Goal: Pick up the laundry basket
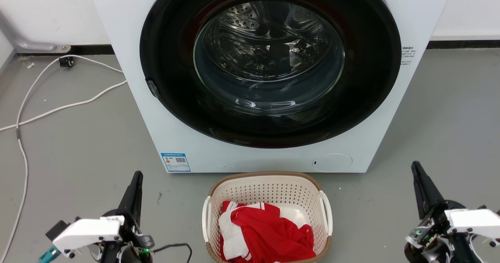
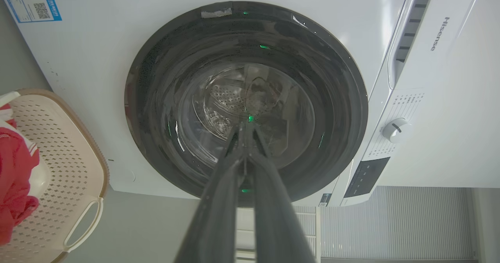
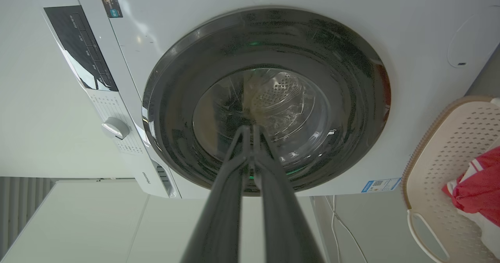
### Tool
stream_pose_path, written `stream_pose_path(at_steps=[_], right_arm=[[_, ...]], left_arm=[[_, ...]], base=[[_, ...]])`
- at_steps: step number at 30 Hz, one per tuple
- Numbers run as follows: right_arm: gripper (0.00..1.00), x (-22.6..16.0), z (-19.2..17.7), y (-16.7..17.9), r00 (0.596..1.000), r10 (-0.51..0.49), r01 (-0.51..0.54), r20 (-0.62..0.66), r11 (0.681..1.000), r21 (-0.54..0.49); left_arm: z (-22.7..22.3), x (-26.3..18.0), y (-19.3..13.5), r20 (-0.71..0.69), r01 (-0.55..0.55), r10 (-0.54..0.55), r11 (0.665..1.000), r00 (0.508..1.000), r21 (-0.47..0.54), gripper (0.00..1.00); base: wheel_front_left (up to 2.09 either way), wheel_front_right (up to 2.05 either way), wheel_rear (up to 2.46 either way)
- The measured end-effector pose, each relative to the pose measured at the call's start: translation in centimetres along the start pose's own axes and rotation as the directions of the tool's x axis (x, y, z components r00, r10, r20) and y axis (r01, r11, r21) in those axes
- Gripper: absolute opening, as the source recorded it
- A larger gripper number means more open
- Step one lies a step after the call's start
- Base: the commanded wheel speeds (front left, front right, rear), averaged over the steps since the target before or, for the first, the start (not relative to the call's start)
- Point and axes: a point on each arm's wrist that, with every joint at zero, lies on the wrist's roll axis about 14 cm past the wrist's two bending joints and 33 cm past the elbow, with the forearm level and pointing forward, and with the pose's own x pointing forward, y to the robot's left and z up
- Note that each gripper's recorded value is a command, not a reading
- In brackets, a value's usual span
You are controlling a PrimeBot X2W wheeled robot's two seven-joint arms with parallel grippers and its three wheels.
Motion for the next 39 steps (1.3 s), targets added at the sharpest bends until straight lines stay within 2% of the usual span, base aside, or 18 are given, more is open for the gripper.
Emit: stream_pose_path(at_steps=[4,12,17,21,30,39], right_arm=[[1.0,-0.7,-0.1,-1.4,0.999,-0.042,0.042,0.003,0.999,0.003],[1.0,-0.6,-0.7,-1.0,1.0,-0.029,0.029,0.006,0.999,-0.021],[1.0,-0.5,-1.1,-0.9,1.0,-0.027,0.027,0.005,0.997,-0.076],[1.0,-0.5,-1.0,-0.8,1.0,-0.025,0.026,0.009,0.984,-0.174],[1.0,-0.4,-1.1,-0.3,1.0,-0.009,0.012,0.008,0.909,-0.417],[1.0,-0.4,-1.7,0.1,1.0,0.007,-0.01,-0.007,0.799,-0.601]], left_arm=[[-0.2,-0.6,1.5,0.0,-0.042,0.042,0.999,0.999,-0.007,1.0],[-1.2,-0.5,1.0,-0.007,-0.03,0.031,0.999,1.0,0.019,1.0],[-1.4,-0.4,0.4,-0.004,-0.012,0.013,0.995,1.0,0.094,1.0],[-1.4,-0.3,-0.2,-0.001,0.004,-0.004,0.982,1.0,0.191,1.0],[-1.8,-0.2,-1.4,-0.009,0.044,-0.044,0.917,0.999,0.397,1.0],[-2.8,-0.2,-2.0,-0.031,0.069,-0.062,0.831,0.998,0.552,1.0]], base=[[0.0,0.0,0.0],[0.0,0.0,0.0],[0.0,0.0,0.0],[0.0,0.0,0.0],[0.0,0.0,0.0],[0.0,0.0,0.0]])
